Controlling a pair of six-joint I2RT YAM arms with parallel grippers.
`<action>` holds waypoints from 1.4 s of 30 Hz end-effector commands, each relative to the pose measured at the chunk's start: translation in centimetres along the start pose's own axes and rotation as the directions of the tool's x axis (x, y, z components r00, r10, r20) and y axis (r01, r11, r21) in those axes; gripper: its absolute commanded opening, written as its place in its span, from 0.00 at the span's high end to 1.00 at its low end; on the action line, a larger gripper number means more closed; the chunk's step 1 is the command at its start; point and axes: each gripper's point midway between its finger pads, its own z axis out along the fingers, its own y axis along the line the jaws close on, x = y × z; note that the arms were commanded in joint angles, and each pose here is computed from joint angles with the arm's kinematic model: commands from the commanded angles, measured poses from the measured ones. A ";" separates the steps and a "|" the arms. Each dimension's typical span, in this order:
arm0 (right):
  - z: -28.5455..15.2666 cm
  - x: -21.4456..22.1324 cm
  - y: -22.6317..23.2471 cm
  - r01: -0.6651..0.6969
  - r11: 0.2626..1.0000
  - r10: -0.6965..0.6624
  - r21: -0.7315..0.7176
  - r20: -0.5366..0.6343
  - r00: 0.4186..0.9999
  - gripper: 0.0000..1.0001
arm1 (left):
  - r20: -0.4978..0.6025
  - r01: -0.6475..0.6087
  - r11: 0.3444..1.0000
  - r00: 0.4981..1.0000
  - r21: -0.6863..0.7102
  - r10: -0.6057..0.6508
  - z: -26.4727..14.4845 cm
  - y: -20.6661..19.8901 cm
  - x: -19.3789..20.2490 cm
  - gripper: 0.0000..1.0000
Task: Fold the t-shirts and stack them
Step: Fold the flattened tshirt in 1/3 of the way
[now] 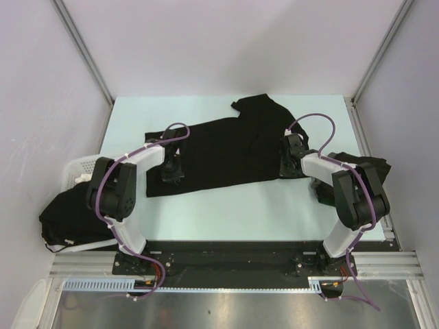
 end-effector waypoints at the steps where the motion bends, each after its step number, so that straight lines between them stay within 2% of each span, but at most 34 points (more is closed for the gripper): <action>1: -0.1 -1.5 -0.6 0.014 1.000 -0.015 0.022 0.039 0.999 1.00 | -0.163 -0.034 0.999 0.986 -0.011 0.032 1.0 0.8 4.8 1.00; 12: -0.5 -6.1 -1.1 0.019 1.000 -0.020 0.007 0.121 0.992 1.00 | -0.142 -0.037 0.999 0.989 0.005 0.038 0.5 0.4 4.0 1.00; 14: -1.0 -7.0 -1.0 0.015 1.000 -0.015 0.003 0.145 0.989 0.86 | -0.130 -0.038 0.999 0.991 0.012 0.039 0.2 0.2 3.6 1.00; 17: -2.3 -9.2 -0.4 0.021 1.000 -0.016 -0.020 0.204 0.979 0.73 | -0.103 -0.041 0.999 0.994 0.024 0.043 -0.5 -0.2 2.9 1.00; 18: -2.9 -10.6 -0.2 0.019 1.000 -0.013 -0.024 0.235 0.972 0.71 | -0.092 -0.039 0.999 0.995 0.025 0.041 -0.7 -0.3 2.6 0.92; 21: -3.7 -12.6 0.0 0.032 0.999 -0.023 -0.029 0.273 0.962 0.67 | -0.055 -0.040 0.998 0.998 0.040 0.042 -1.6 -0.9 1.5 0.80; 25: -5.1 -16.9 0.7 0.064 0.997 -0.047 -0.038 0.358 0.932 0.62 | -0.018 -0.045 0.997 0.999 0.059 0.046 -2.6 -1.7 0.2 0.73; 32: -2.4 -21.6 2.1 0.141 0.989 -0.111 -0.045 0.399 0.910 0.57 | 0.124 -0.064 0.993 0.991 0.097 0.052 -6.3 -3.7 -4.7 0.67; 34: -0.9 -21.9 2.6 0.163 0.985 -0.135 -0.052 0.352 0.926 0.57 | 0.166 -0.068 0.994 0.985 0.090 0.052 -7.3 -4.0 -6.4 0.65; 35: -2.3 -25.3 3.4 0.169 0.983 -0.127 -0.069 0.409 0.904 0.57 | 0.167 -0.069 0.994 0.985 0.085 0.054 -7.5 -4.0 -6.7 0.65; 36: 0.6 -24.2 3.4 0.179 0.982 -0.148 -0.061 0.338 0.929 0.56 | 0.176 -0.068 0.994 0.983 0.082 0.052 -7.8 -4.1 -7.1 0.65; 42: 2.2 -31.2 4.8 0.144 0.979 -0.063 -0.146 0.454 0.889 0.52 | 0.204 -0.060 0.992 0.978 0.113 0.036 -9.1 -5.0 -8.2 0.65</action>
